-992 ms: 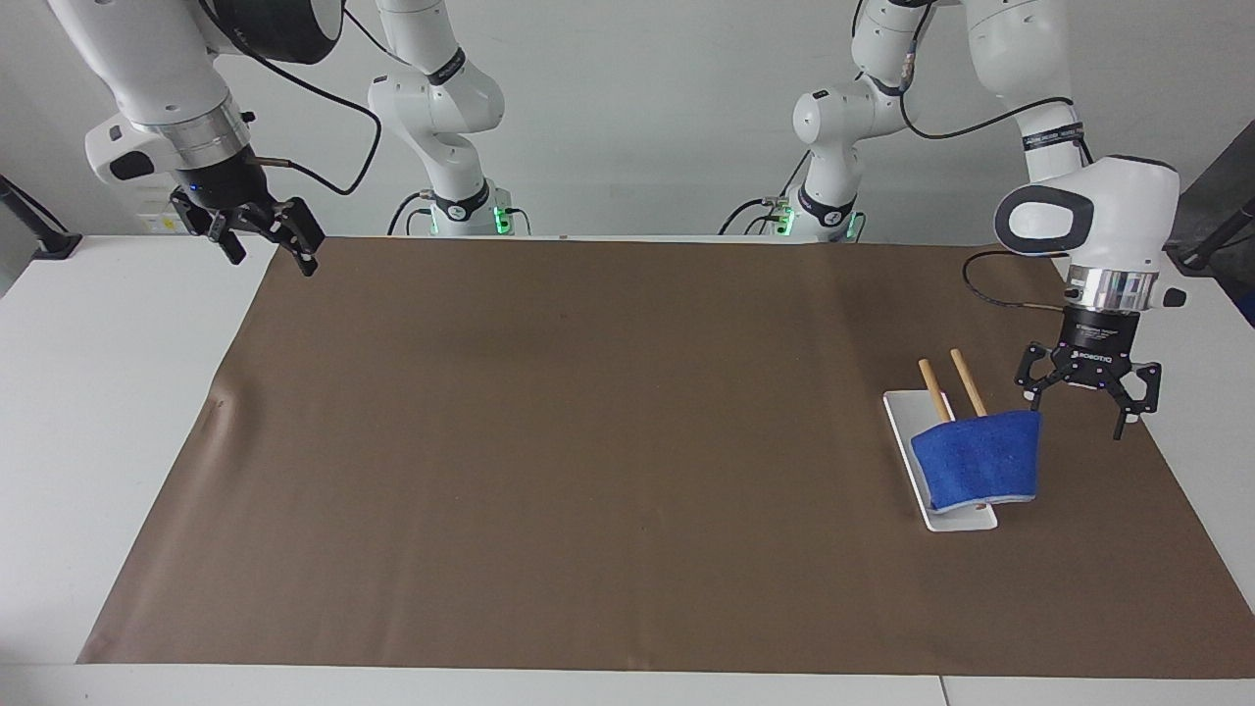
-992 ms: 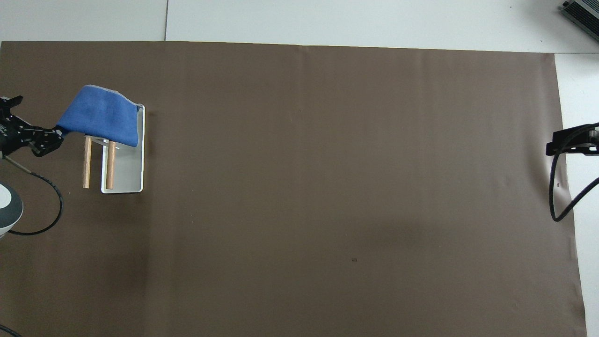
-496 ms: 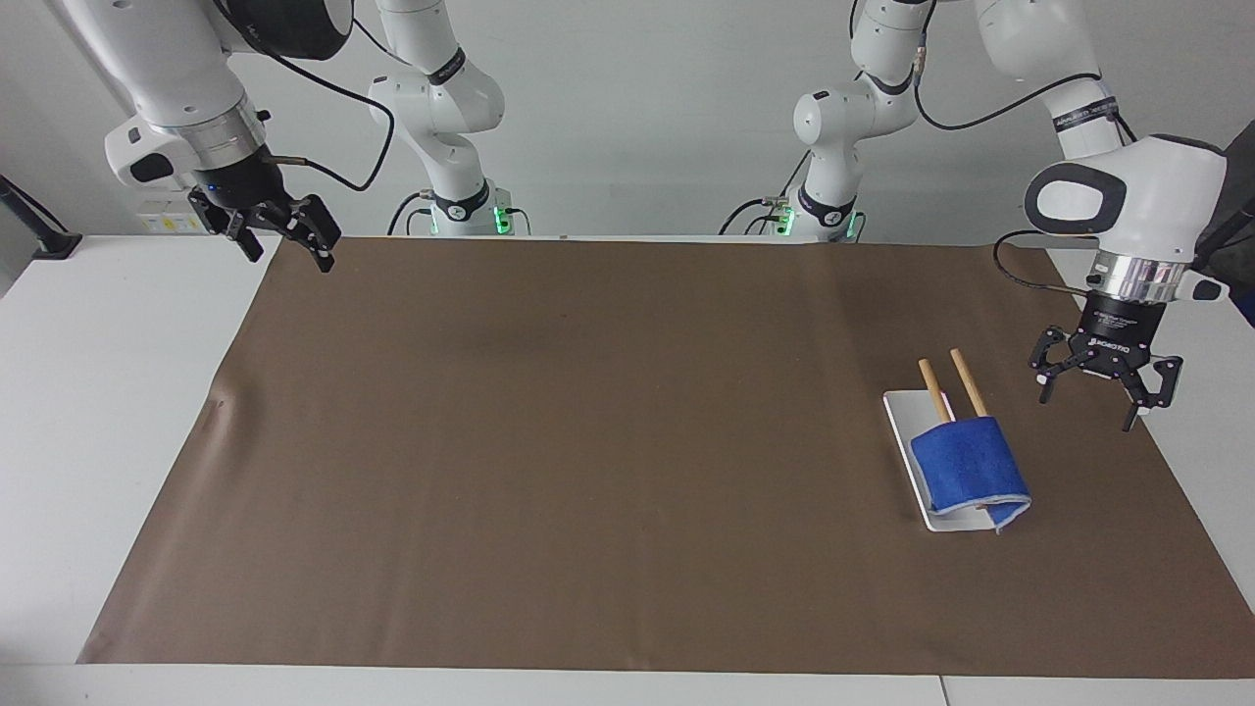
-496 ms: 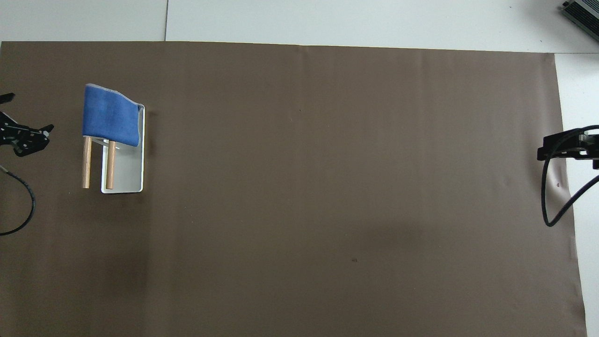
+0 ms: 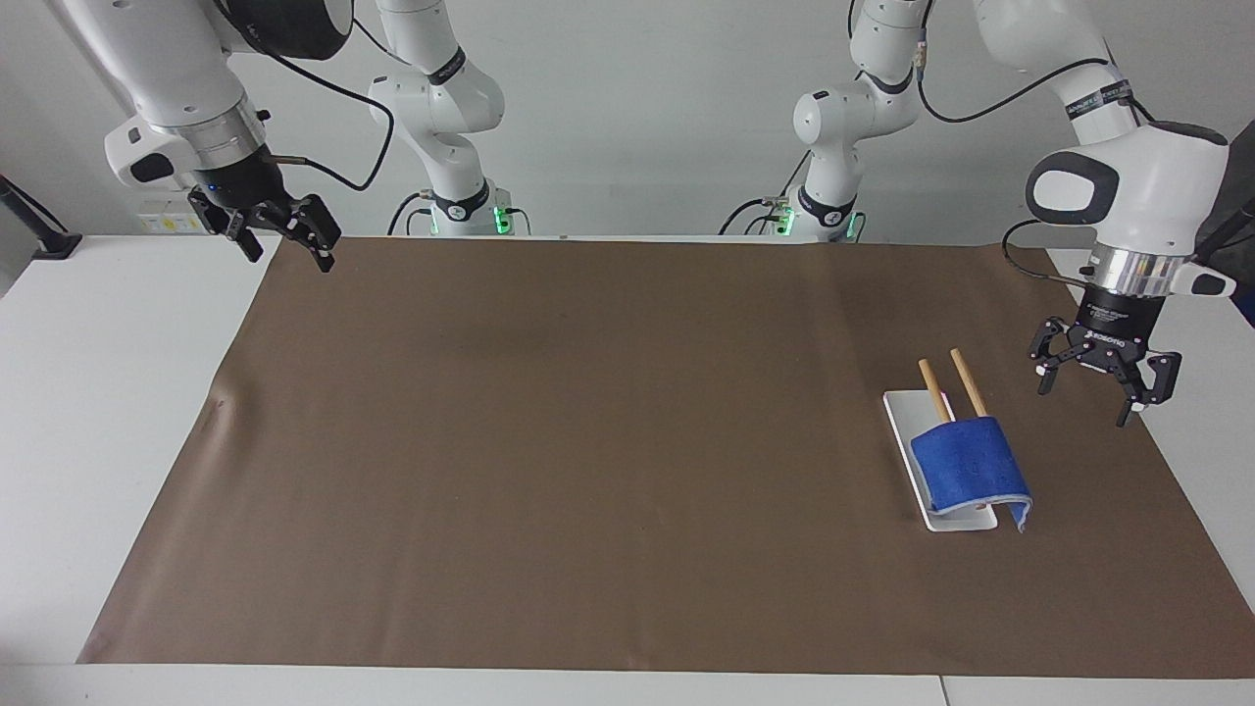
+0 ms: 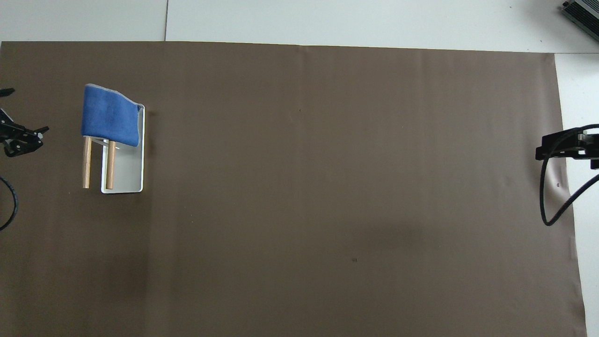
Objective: Right arm passes towel to left arm to hang
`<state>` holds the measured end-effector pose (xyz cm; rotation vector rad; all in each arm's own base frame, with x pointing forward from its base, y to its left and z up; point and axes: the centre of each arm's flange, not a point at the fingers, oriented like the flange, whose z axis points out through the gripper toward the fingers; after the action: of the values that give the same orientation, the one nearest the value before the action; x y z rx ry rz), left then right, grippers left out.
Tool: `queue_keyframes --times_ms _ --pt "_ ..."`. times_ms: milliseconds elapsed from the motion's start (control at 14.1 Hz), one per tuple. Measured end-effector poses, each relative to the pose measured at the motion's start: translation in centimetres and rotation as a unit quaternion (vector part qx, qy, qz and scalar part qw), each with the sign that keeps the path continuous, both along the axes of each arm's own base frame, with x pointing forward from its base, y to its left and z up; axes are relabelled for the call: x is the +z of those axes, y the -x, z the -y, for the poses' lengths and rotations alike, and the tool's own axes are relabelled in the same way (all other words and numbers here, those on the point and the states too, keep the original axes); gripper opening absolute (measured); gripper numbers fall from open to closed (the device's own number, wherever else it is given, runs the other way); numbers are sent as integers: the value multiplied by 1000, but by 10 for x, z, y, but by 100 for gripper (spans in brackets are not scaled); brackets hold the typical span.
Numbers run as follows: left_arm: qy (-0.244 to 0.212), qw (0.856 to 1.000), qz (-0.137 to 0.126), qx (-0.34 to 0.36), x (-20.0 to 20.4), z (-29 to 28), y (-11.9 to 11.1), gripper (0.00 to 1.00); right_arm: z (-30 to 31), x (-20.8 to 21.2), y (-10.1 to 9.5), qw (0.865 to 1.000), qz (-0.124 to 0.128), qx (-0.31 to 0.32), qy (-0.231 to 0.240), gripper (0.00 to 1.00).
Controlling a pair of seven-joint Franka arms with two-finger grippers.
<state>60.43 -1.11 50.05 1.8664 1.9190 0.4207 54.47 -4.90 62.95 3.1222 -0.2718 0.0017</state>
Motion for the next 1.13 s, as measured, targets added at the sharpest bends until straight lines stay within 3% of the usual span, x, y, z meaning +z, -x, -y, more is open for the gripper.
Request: queue_keyframes --times_ms 212,425,567,638,850,921,992,1133 --pt "-57 989 15 -136 24 51 -2 100 0 0 0 1000 -1 0 -1 100" --pt "-127 948 18 -290 38 81 0 100 -1 0 1 1000 -3 0 -2 100" --pt "-179 905 24 -386 54 80 -1 100 -1 -1 1 1000 -3 0 -2 100" --pt "-206 876 24 -436 60 77 -2 100 -1 -1 1 1000 -3 0 -2 100" --pt "-284 759 -7 -586 77 69 2 100 -1 -1 1 1000 -3 0 -2 100" --pt "-294 728 -18 -619 86 66 5 100 -1 -1 1 1000 -3 0 -2 100" --pt "-299 702 -24 -646 98 64 8 100 -1 -1 1 1000 -3 0 -2 100" --pt "-298 677 -37 -672 114 62 14 100 -1 -1 1 1000 -3 0 -2 100"
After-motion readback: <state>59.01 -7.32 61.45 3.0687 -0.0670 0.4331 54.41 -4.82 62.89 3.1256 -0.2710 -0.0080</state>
